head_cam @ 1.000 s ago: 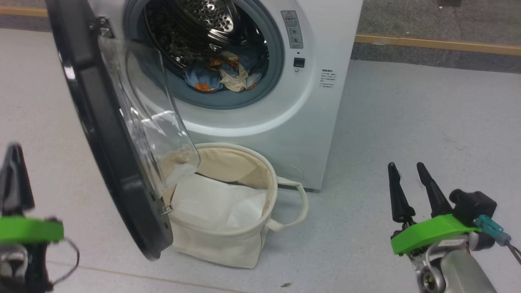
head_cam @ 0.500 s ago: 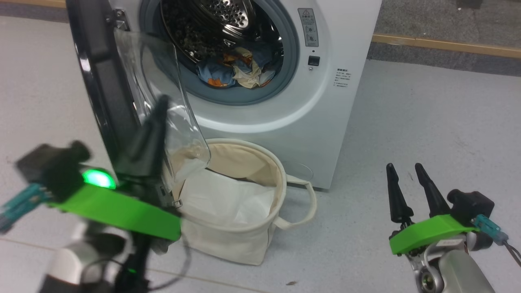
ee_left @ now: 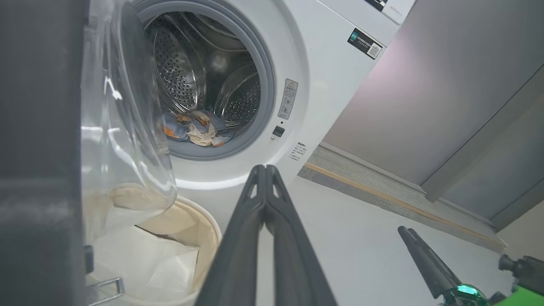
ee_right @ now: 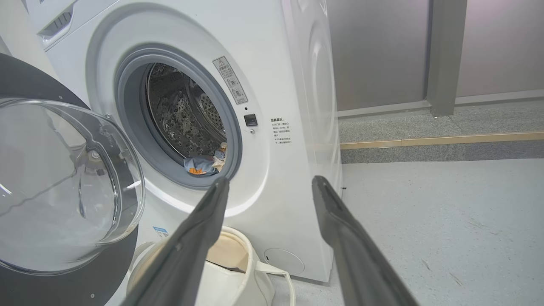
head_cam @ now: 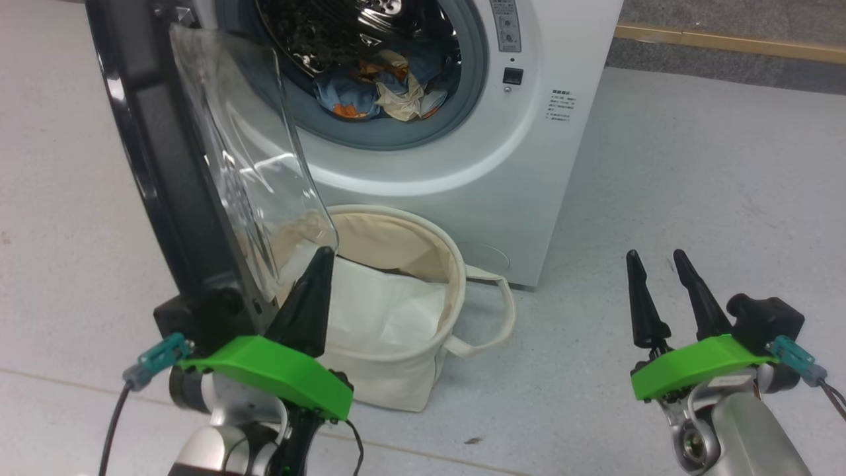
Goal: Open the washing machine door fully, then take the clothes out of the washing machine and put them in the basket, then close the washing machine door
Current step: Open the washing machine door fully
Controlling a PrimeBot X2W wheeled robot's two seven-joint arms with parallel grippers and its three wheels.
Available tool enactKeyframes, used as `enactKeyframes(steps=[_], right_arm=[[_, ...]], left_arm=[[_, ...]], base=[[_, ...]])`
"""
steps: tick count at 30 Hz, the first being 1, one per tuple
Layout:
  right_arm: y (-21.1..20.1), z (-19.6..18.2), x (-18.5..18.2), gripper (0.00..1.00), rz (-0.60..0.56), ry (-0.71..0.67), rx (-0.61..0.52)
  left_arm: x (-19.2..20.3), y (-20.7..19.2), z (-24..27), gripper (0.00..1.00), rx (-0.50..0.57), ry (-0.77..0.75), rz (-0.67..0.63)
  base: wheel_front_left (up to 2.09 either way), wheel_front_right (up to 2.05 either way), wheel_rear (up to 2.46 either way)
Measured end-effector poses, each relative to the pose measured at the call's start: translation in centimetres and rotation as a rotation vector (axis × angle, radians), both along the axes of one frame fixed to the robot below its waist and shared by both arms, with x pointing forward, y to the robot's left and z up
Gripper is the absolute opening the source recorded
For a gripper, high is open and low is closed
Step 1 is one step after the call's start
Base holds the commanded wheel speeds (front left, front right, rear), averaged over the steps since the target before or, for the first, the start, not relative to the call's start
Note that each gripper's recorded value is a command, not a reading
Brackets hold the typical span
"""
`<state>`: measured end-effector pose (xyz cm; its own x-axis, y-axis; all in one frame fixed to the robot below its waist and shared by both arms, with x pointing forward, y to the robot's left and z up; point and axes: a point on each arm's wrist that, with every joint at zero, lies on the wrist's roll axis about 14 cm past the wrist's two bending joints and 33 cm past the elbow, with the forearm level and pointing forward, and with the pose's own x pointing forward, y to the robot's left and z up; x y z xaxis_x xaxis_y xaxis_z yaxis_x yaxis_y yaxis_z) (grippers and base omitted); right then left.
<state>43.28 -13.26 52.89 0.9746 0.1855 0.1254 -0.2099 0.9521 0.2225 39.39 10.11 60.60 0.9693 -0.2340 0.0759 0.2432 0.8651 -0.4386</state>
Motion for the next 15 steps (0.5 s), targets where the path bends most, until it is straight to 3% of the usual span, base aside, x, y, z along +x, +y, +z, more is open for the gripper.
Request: enactKeyframes(steps=[6,15], right_arm=[[0.5,-0.2,0.2,1.0,0.012,0.004,0.0],[2.9,0.0,0.6,1.0,0.077,-0.003,0.0]], left_arm=[[1.0,2.3,-4.4,0.0,0.039,0.1,0.12],[0.7,6.3,-6.1,0.0,0.047,0.125,0.267]], base=[[0.0,0.0,0.0],[0.0,0.0,0.0]])
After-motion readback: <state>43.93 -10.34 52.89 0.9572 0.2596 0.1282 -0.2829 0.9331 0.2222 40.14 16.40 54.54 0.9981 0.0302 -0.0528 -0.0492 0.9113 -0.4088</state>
